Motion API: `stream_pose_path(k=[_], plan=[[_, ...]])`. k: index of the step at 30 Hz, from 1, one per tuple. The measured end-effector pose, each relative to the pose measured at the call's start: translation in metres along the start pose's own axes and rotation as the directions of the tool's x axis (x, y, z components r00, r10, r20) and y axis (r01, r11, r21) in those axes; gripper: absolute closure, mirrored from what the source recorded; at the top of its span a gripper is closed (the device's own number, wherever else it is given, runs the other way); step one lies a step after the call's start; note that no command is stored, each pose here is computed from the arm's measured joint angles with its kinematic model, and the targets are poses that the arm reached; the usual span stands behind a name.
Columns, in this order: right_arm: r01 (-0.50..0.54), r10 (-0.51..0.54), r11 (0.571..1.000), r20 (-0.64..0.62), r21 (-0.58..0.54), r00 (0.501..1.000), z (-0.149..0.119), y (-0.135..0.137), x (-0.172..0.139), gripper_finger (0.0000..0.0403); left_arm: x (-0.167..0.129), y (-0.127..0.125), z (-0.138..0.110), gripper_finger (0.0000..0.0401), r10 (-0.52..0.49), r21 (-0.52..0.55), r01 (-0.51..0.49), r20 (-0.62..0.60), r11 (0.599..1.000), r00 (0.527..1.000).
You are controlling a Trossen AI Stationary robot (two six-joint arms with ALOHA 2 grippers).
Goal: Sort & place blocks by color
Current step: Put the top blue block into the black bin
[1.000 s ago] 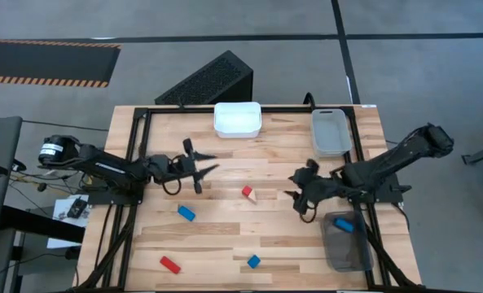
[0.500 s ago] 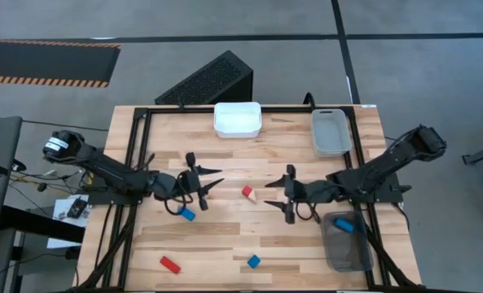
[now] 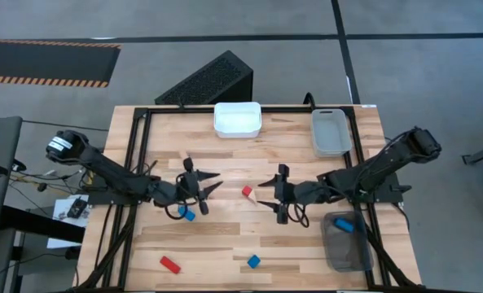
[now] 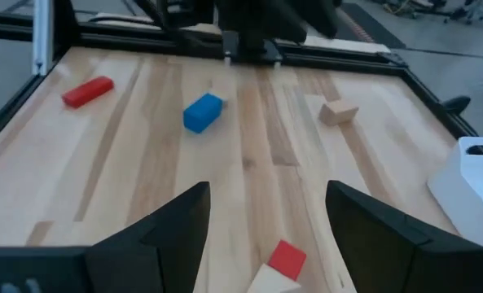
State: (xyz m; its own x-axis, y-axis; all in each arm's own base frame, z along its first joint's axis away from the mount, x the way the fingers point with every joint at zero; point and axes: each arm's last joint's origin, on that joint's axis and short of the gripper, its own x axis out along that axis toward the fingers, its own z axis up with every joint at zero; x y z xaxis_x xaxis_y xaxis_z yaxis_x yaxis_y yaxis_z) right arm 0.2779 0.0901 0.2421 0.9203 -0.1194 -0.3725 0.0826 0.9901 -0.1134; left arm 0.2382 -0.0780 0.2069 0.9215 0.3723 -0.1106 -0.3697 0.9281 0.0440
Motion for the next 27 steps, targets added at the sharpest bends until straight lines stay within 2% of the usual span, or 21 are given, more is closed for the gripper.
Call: stream_pose_path(k=[4, 12, 15, 20, 27], plan=[[0.004, -0.004, 1.0, -0.036, 0.015, 0.999, -0.004, 0.005, -0.003, 0.0133, -0.002, -0.017, -0.017, 0.0287, -0.034, -0.064, 0.032, -0.04, 0.997, 0.999], [-0.038, 0.044, 0.997, -0.093, 0.063, 0.995, -0.026, 0.033, 0.003, 0.0133, -0.009, -0.046, -0.043, 0.0287, 0.039, -0.117, -0.038, 0.005, 0.992, 0.999], [-0.008, 0.015, 0.998, -0.13, 0.057, 0.991, -0.04, 0.045, 0.008, 0.0133, -0.006, -0.048, -0.045, 0.0287, 0.044, -0.141, -0.039, 0.03, 0.989, 0.999], [-0.001, 0.017, 0.994, -0.151, 0.11, 0.988, -0.056, 0.06, 0.017, 0.0133, 0.004, -0.045, -0.05, 0.0287, 0.009, -0.167, -0.006, 0.018, 0.986, 1.0], [0.008, 0.021, 0.983, -0.158, 0.181, 0.987, -0.07, 0.07, 0.03, 0.0133, 0.011, -0.041, -0.056, 0.0287, -0.003, -0.147, 0.0, -0.016, 0.989, 1.0]])
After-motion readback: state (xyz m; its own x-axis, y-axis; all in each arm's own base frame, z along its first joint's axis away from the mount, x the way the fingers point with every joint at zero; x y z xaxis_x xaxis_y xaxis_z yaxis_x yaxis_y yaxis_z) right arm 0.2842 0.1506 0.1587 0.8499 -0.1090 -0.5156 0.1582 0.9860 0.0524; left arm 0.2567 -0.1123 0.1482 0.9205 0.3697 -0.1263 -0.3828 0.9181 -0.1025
